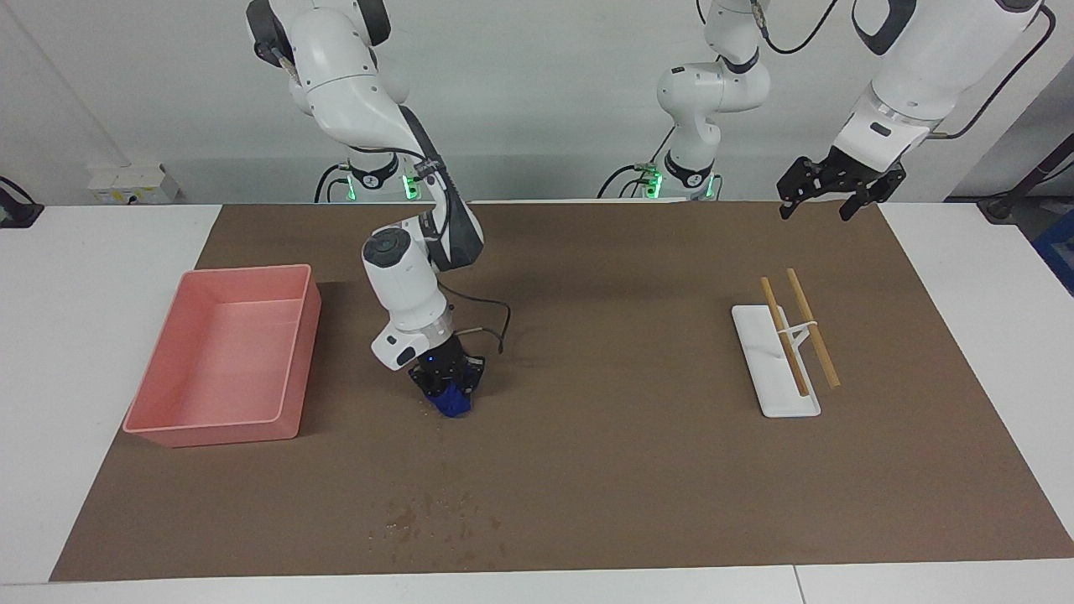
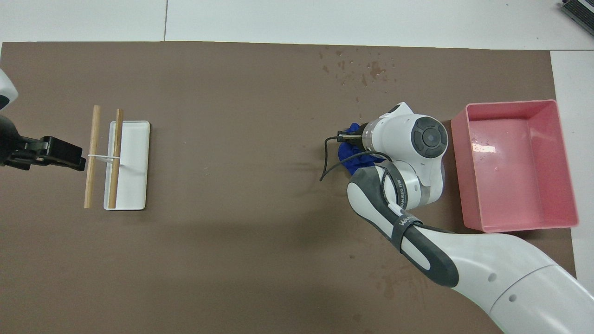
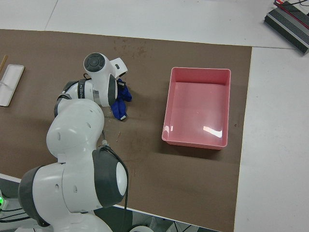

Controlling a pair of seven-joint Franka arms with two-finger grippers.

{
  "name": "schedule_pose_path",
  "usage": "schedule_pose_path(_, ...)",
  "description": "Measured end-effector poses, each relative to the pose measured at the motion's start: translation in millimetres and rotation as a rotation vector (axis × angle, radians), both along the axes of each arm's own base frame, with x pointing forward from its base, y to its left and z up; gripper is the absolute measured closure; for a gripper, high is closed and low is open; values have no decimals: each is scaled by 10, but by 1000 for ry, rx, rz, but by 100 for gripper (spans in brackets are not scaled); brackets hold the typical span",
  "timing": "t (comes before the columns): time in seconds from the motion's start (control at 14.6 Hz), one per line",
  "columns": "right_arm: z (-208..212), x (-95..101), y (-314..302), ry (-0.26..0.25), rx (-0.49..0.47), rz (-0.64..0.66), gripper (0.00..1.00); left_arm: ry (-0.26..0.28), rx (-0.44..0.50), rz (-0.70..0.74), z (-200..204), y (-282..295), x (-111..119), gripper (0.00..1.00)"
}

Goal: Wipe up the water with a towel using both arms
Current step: 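Drag the towel over the wet area farther from the robot and back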

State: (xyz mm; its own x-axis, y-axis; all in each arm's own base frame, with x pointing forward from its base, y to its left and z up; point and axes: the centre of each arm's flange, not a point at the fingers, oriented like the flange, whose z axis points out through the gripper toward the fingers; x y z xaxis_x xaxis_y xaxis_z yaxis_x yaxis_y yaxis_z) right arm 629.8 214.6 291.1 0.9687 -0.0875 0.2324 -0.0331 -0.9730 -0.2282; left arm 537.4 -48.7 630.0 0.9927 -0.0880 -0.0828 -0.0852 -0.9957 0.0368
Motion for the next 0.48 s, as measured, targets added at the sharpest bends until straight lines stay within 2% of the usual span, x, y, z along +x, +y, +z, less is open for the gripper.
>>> schedule_pose_path(0.27, -36, 127, 16, -12, 9, -6, 86, 0, 0, 0, 0, 0, 0, 0)
schedule_pose_path(0.48, 2, 252, -76, -53, 5, 15, 86, 0, 0, 0, 0, 0, 0, 0)
